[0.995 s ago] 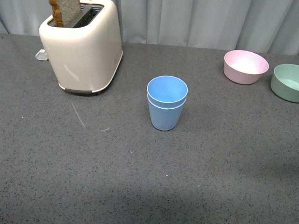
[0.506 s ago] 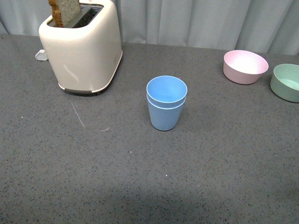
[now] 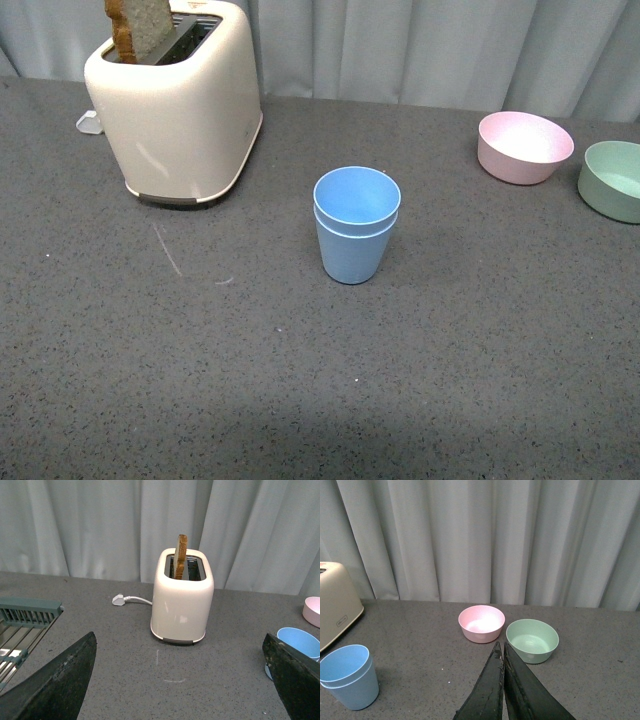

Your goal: Stack blue cups with both arms

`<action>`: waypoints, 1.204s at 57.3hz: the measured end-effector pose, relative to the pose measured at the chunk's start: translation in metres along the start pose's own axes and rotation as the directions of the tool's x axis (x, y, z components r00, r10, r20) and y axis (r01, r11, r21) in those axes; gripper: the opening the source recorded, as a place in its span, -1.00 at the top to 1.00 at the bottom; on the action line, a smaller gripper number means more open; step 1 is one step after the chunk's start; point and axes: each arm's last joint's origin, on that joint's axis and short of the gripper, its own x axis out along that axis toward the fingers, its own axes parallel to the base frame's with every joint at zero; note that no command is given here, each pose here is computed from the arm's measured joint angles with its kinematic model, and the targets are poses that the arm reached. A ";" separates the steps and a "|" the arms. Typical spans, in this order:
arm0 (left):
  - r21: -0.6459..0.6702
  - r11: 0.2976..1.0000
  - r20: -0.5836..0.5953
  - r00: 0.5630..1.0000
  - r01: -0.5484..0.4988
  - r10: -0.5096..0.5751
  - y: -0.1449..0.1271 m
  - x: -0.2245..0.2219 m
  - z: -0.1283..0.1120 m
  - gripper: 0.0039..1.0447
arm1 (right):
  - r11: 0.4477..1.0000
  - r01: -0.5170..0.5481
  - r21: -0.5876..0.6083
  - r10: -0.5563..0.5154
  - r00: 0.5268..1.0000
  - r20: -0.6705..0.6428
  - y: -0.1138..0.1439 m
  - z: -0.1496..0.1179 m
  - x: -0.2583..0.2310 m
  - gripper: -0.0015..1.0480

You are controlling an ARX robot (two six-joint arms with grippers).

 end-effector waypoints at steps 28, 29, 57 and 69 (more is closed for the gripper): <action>0.000 1.000 0.000 1.000 0.000 0.000 0.000 0.000 0.000 -0.88 | 1.000 0.000 0.000 0.000 1.000 0.005 0.000 0.001 -0.011 0.98; 0.000 1.000 0.000 1.000 0.000 0.000 0.000 0.000 0.000 -0.88 | 1.000 0.000 0.000 0.000 1.000 0.004 0.000 0.001 -0.012 0.98; 0.000 1.000 0.000 1.000 0.000 0.000 0.000 0.000 0.000 -0.88 | 1.000 -0.003 -0.002 0.003 1.000 -0.002 0.000 -0.002 -0.026 0.83; 0.000 1.000 0.000 1.000 0.000 0.000 0.000 0.000 0.000 -0.88 | 1.000 -0.003 -0.002 0.003 1.000 -0.002 0.000 -0.002 -0.026 0.02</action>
